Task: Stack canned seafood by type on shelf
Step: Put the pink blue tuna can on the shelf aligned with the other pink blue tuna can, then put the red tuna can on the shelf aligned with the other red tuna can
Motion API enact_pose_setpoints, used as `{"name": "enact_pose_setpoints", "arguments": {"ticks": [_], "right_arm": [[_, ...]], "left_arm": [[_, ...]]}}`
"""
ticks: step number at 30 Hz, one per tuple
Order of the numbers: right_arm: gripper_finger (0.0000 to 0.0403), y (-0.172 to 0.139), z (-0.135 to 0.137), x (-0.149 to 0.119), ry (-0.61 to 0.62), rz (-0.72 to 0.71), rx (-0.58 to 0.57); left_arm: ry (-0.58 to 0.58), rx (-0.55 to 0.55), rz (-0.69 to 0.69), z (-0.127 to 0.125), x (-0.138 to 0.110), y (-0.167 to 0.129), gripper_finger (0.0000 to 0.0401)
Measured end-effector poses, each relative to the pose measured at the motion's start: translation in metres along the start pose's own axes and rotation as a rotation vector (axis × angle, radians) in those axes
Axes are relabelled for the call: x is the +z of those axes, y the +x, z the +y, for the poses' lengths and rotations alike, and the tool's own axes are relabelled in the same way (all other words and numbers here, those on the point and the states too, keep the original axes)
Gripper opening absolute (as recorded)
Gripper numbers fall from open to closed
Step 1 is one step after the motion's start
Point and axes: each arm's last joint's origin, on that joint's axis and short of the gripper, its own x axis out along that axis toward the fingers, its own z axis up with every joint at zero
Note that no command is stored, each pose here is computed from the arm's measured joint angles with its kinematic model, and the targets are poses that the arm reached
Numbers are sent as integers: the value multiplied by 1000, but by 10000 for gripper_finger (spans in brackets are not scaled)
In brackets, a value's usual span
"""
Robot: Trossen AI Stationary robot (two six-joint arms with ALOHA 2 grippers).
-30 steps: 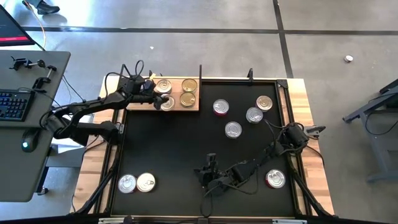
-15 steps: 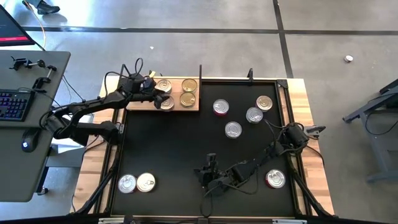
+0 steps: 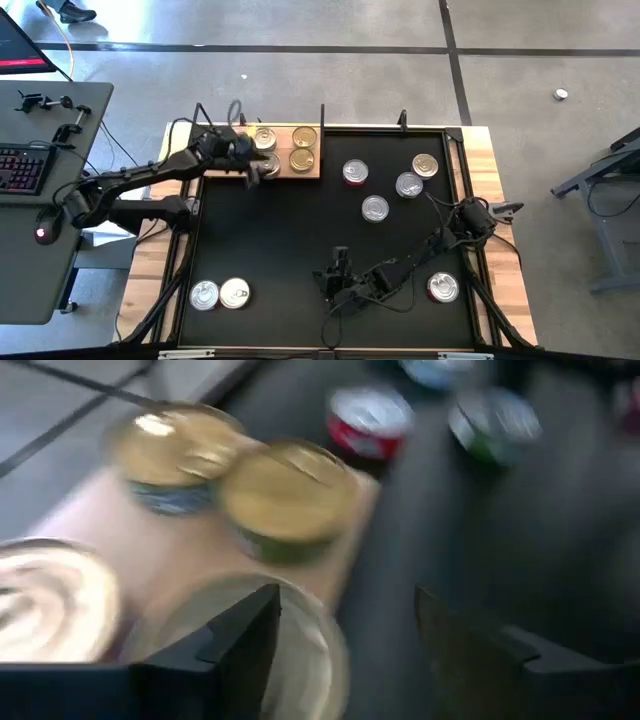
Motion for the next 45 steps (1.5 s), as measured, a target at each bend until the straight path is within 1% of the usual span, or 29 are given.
{"name": "enact_pose_setpoints", "arguments": {"ticks": [2,4,8,11,13,20,24,27,30,36,38,41,45], "right_arm": [[0,0,0,0,0,0,0],[0,1,-1,0,3,1,-2],[0,1,-1,0,3,0,-2],[0,1,-1,0,3,0,-2],[0,1,-1,0,3,0,-2],[0,1,-1,0,3,0,-2],[0,1,-1,0,3,0,-2],[0,1,-1,0,9,0,-2],[0,1,-1,0,27,0,-3],[0,1,-1,1,54,-8,-2],[0,1,-1,2,57,-12,-2],[0,1,-1,2,57,-12,-2],[0,1,-1,2,56,-11,-2]], "left_arm": [[62,-2,67,-16,-4,3,202],[119,37,135,-27,-9,6,184],[205,193,216,-36,-16,11,152],[229,347,238,-34,-16,13,136],[232,409,239,-32,-16,12,128],[222,453,236,-32,-15,11,118],[206,496,213,-37,-14,4,117],[205,460,167,-49,-12,-6,117],[211,393,109,-65,-10,-19,117],[274,142,-18,-111,-14,-46,117],[293,79,-46,-127,-18,-53,117],[316,33,-72,-150,-27,-60,117],[377,-20,-82,-176,-41,-69,117]]}}
